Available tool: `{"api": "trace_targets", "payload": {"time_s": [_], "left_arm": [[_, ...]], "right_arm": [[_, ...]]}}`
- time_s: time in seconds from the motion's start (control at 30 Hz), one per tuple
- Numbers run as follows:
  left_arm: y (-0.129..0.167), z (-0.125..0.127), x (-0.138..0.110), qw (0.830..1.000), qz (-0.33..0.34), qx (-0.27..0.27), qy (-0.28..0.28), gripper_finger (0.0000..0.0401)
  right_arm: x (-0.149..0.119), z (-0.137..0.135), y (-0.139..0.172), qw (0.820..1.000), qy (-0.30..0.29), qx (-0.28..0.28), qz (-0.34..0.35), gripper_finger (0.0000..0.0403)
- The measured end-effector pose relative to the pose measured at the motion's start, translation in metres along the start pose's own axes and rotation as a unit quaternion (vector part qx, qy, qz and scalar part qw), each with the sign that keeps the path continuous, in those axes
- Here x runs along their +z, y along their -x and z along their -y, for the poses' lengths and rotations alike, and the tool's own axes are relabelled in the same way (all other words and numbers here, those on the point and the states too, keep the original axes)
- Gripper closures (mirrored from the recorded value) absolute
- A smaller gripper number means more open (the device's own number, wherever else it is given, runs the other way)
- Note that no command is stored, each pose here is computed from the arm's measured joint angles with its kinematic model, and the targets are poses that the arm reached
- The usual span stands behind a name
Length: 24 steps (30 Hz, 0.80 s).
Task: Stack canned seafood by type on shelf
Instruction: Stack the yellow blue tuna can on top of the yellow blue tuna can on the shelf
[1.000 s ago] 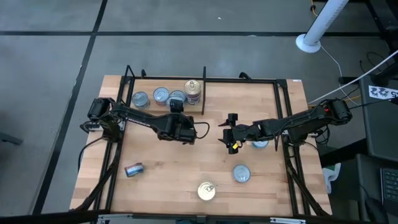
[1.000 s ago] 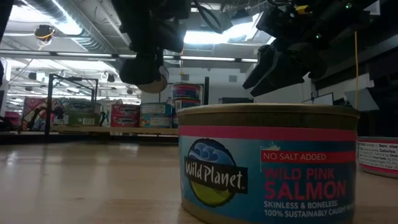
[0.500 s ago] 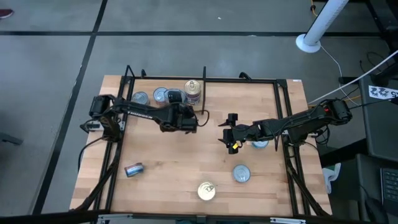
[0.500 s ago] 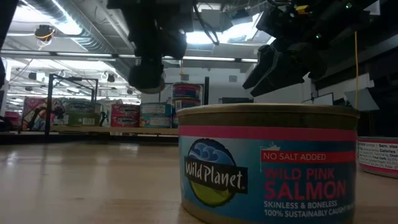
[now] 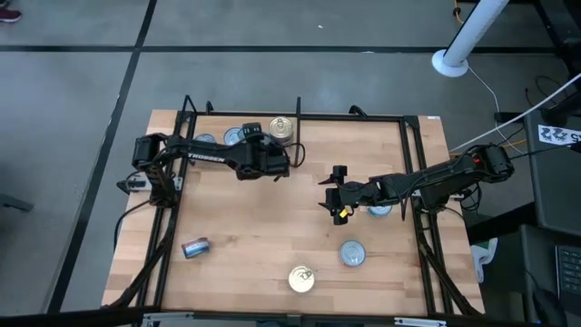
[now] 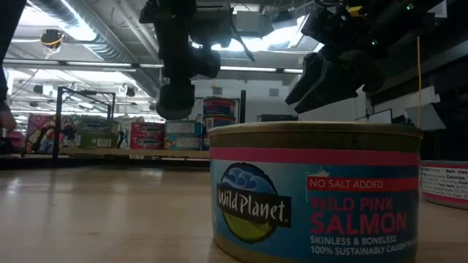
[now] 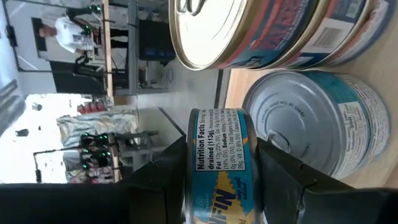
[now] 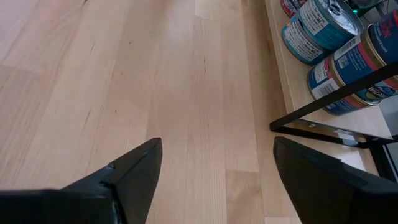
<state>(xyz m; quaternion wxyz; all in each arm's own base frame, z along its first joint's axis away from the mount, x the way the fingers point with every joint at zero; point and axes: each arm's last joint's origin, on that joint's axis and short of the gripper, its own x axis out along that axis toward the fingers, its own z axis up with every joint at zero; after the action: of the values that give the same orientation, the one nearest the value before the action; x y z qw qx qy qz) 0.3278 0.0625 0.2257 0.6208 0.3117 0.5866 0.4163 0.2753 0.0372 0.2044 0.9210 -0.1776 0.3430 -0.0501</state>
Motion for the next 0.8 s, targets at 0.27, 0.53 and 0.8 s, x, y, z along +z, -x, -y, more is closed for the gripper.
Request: {"api": "trace_targets", "payload": {"time_s": [0.27,0.53,0.8], "left_arm": [[-0.0046,-0.0015,0.0056,0.999,0.012,-0.023,0.024,0.0246],[-0.0049,-0.0007,0.0074,0.999,0.019,-0.041,0.025,0.0246],[-0.0049,-0.0003,0.0075,0.998,0.020,-0.049,0.024,0.0246]], "right_arm": [[0.0000,0.0000,0.0000,1.000,0.000,0.000,0.000,0.0095],[0.0000,0.0000,0.0000,1.000,0.000,0.000,0.000,0.0095],[-0.0001,0.0000,0.0000,1.000,0.000,0.000,0.000,0.0095]]}}
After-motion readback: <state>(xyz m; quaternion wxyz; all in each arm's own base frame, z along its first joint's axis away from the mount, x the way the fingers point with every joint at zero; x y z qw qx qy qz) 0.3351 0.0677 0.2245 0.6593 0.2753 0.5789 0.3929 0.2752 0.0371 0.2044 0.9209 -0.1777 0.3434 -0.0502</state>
